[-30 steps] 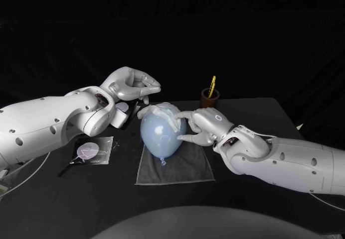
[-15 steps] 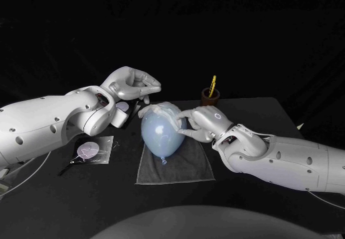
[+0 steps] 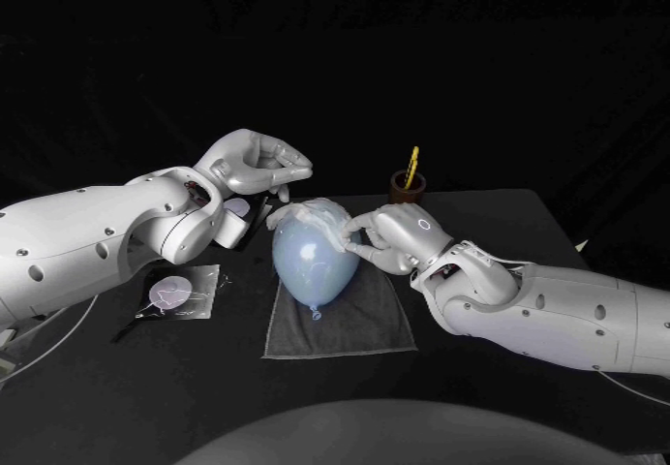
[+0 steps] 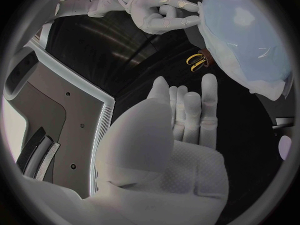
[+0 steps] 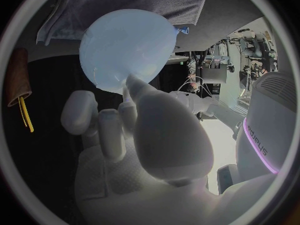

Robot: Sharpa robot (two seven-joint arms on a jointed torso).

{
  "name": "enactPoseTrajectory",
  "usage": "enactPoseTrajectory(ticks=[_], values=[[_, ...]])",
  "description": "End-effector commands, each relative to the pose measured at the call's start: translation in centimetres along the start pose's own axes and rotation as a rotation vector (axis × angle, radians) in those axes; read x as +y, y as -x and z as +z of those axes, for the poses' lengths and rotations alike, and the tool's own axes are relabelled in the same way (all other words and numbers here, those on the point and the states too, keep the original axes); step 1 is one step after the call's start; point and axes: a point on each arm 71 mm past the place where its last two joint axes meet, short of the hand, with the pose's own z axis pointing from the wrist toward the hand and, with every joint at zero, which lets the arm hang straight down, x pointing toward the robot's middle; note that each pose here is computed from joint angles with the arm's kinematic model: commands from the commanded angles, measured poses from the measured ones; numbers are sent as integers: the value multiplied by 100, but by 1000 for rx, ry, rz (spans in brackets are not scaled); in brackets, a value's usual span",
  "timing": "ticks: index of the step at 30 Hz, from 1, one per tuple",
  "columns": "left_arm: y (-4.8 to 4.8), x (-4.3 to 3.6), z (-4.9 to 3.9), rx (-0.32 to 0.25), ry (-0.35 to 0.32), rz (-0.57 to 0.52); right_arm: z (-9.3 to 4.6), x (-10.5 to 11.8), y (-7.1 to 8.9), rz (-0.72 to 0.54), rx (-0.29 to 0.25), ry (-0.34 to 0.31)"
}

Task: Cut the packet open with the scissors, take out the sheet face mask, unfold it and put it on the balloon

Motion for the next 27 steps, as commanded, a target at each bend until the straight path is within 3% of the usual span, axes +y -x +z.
enactPoseTrajectory(ticks=[1,14,27], values=[[-19,-11,1,17,-9,-14,5,15,30,7,-41,13],[-31,-17,0,23,-11,-20,39,66,72,5,-71,36],[-37,-23,-5,30,-15,-24,47,13,228,11,-81,43]])
